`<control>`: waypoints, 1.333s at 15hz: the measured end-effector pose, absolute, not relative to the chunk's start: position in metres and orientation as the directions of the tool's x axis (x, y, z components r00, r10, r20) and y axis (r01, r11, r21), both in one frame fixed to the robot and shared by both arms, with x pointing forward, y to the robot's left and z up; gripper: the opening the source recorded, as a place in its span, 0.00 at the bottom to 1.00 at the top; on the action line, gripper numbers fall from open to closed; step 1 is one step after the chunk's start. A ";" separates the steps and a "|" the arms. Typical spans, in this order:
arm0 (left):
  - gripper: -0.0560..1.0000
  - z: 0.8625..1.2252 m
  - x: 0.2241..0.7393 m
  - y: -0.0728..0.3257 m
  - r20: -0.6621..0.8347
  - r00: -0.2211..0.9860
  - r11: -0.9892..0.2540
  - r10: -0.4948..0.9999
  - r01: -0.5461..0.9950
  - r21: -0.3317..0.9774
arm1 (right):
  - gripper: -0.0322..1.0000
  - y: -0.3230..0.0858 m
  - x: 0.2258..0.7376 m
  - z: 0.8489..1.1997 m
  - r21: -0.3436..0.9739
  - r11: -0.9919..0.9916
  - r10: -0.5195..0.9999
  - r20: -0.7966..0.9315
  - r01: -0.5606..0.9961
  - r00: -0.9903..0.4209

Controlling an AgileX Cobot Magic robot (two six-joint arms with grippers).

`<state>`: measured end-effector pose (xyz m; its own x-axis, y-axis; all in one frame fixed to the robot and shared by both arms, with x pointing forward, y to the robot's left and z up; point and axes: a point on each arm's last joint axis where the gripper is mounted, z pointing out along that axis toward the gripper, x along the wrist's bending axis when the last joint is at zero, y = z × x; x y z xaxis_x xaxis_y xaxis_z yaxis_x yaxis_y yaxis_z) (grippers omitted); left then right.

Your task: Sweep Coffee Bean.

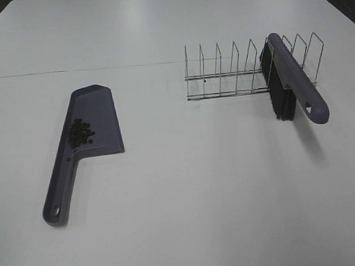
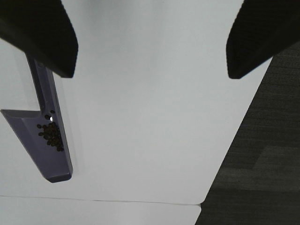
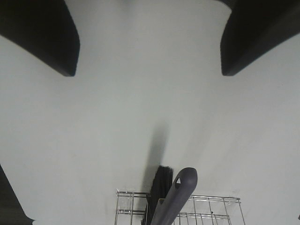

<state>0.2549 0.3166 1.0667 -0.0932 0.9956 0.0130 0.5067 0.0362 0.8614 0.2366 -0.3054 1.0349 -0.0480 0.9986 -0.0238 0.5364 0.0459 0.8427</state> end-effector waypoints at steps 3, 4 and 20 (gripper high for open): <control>0.80 1.060 0.244 0.318 0.015 -0.094 0.033 0.995 0.491 0.871 | 0.73 -0.305 0.237 1.035 0.843 0.046 0.999 -0.024 0.536 -0.048; 0.80 1.059 0.242 0.318 0.013 -0.094 0.034 0.995 0.485 0.874 | 0.73 -0.305 0.237 1.035 0.843 0.046 0.999 -0.024 0.536 -0.048; 0.79 1.057 0.230 0.310 0.022 0.036 -0.035 0.999 0.441 0.897 | 0.73 -0.305 0.237 1.035 0.842 0.056 0.998 -0.033 0.536 -0.053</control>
